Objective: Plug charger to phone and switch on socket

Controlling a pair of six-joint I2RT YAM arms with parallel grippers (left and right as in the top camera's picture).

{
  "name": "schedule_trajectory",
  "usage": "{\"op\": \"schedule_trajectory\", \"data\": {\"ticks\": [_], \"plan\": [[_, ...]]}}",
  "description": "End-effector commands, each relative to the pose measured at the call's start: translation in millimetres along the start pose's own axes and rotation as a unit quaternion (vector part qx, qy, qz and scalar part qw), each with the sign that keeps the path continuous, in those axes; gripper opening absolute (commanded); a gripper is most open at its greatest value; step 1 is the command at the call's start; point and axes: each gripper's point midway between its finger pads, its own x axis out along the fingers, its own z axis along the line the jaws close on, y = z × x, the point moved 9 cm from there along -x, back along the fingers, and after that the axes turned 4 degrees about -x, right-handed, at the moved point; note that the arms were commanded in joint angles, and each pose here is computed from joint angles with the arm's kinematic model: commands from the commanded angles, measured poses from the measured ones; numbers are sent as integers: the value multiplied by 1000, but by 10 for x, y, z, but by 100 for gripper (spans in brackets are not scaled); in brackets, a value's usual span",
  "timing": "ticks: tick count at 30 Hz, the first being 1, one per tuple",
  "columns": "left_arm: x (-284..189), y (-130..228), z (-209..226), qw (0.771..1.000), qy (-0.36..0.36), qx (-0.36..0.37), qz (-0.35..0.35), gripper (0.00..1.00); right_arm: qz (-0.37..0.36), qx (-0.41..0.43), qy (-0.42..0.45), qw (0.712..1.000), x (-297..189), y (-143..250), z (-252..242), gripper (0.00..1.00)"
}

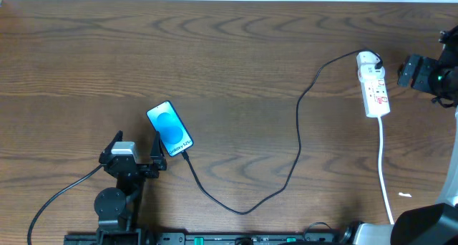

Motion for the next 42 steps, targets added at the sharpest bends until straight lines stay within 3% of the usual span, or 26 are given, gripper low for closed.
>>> {"op": "schedule_trajectory", "data": {"ticks": [1, 29, 36, 42], "plan": [[5, 109, -18, 1000, 16, -1, 27, 90, -4, 6, 6, 1000, -38, -1, -23, 99], [5, 109, -18, 1000, 16, -1, 27, 90, 1, 4, 23, 1000, -111, 60, 0, 99], [5, 109, -17, 1000, 15, -1, 27, 90, -127, -48, -44, 990, -302, 39, 393, 99], [5, 109, -18, 1000, 16, -1, 27, 90, -219, -97, -78, 968, -298, 297, 753, 99]]}}
